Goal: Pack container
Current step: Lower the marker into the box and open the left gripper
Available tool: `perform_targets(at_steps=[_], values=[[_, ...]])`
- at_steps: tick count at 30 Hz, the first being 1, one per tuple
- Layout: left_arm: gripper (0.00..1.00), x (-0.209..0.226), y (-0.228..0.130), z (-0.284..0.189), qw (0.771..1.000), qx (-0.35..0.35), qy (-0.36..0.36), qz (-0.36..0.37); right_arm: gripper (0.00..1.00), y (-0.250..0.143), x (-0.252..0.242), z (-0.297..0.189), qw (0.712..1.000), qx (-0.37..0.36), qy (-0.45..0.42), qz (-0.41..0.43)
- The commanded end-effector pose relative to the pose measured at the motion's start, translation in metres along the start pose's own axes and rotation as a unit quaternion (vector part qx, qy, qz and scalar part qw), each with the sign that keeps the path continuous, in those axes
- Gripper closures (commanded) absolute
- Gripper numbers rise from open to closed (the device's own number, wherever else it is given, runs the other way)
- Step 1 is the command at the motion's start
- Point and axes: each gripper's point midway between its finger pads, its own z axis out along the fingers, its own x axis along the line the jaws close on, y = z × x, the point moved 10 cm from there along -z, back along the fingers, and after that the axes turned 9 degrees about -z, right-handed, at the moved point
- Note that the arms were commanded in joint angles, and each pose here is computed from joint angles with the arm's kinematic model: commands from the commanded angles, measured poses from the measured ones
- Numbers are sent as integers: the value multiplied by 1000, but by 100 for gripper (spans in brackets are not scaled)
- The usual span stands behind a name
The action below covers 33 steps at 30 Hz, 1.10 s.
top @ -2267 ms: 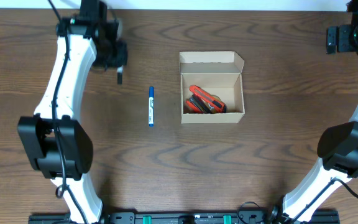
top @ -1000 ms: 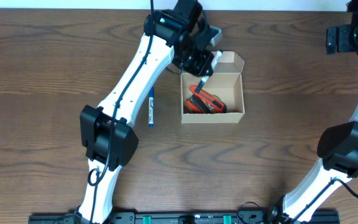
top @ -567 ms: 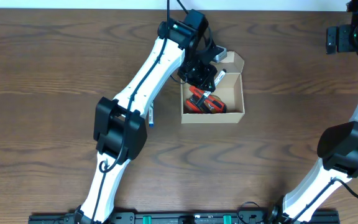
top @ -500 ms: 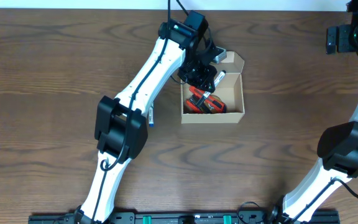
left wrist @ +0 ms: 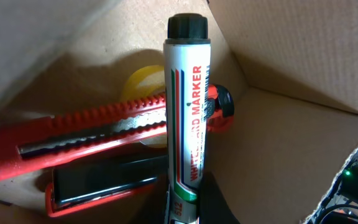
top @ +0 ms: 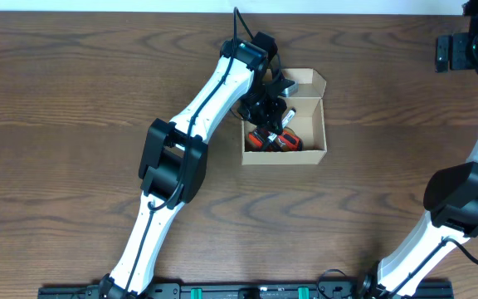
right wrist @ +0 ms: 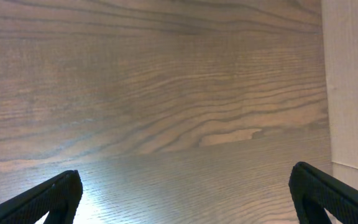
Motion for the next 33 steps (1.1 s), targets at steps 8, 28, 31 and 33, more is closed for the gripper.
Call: perform_targets(at_steps=[8,28,31,33], values=[[94,5,1,-4,1000,-6,24,13,1,-2,-2,6,1000,8,2,10],[77,6,3,-4,999,-11,32,16,1,-2,-2,6,1000,8,2,10],[72,6,3,-4,999,-12,32,17,1,-2,-2,6,1000,8,2,10],[72,6,3,-5,999,-13,32,17,1,-2,-2,6,1000,8,2,10]])
